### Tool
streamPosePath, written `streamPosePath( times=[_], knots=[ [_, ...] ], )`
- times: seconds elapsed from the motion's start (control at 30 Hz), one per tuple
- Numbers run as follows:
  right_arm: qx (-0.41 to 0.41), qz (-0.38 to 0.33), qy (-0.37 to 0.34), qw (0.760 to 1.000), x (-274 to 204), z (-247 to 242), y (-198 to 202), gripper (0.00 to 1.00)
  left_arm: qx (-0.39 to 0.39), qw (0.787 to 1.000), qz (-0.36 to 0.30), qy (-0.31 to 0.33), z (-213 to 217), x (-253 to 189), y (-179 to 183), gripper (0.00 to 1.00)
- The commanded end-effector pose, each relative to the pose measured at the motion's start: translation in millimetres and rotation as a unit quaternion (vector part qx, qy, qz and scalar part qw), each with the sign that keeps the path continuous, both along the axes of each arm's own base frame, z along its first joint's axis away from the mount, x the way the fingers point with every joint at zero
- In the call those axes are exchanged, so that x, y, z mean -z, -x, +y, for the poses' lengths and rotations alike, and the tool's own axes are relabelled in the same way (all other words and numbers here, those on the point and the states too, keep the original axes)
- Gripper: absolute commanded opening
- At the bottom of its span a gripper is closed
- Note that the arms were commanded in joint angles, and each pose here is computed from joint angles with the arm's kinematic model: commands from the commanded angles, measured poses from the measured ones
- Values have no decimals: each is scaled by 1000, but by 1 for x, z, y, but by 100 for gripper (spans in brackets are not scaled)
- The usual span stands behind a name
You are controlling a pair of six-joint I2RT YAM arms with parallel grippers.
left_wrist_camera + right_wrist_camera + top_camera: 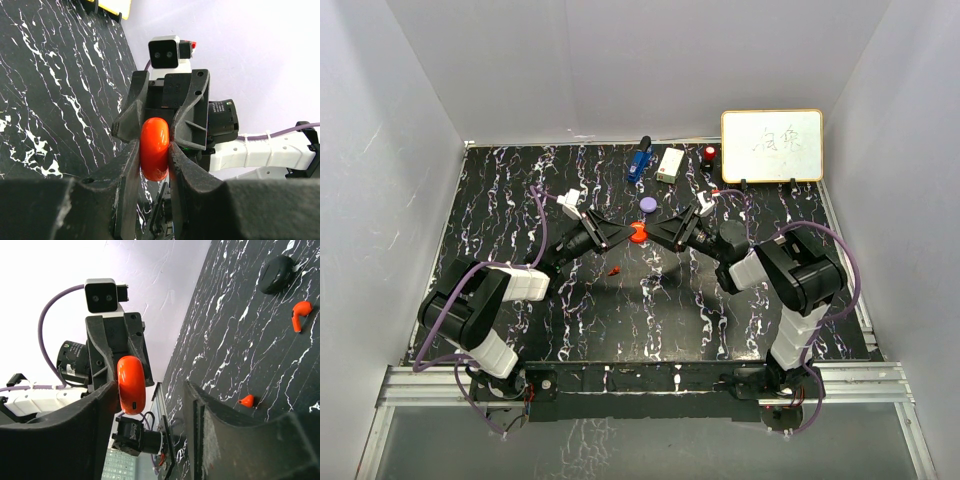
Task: Insert the wireless bluetooth earbuds into the charging case
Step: Open the charging case.
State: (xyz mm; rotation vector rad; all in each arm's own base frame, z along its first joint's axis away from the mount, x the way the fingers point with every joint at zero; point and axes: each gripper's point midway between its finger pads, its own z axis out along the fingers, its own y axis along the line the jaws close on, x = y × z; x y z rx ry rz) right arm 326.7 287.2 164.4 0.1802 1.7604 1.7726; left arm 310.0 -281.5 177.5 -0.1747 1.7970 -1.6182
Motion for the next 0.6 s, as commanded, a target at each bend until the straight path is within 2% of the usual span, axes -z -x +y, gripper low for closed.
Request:
streamPosePath(
  times=[0.0,0.2,0.43,0.57],
  knots=[
    [6,-54,-3,999,-25,0,-4,47,12,999,-42,15,-3,-23,2,0],
    [0,-59,-2,998,-28,2,-3,35,21,999,-37,22,-6,-21,2,0],
    [-9,-65,-2,998,-30,6,0,34,26,999,-36,23,-9,-19,2,0],
    [-8,-60,0,998,-28,7,0,28,25,999,-39,26,-10,-22,2,0]
  ],
)
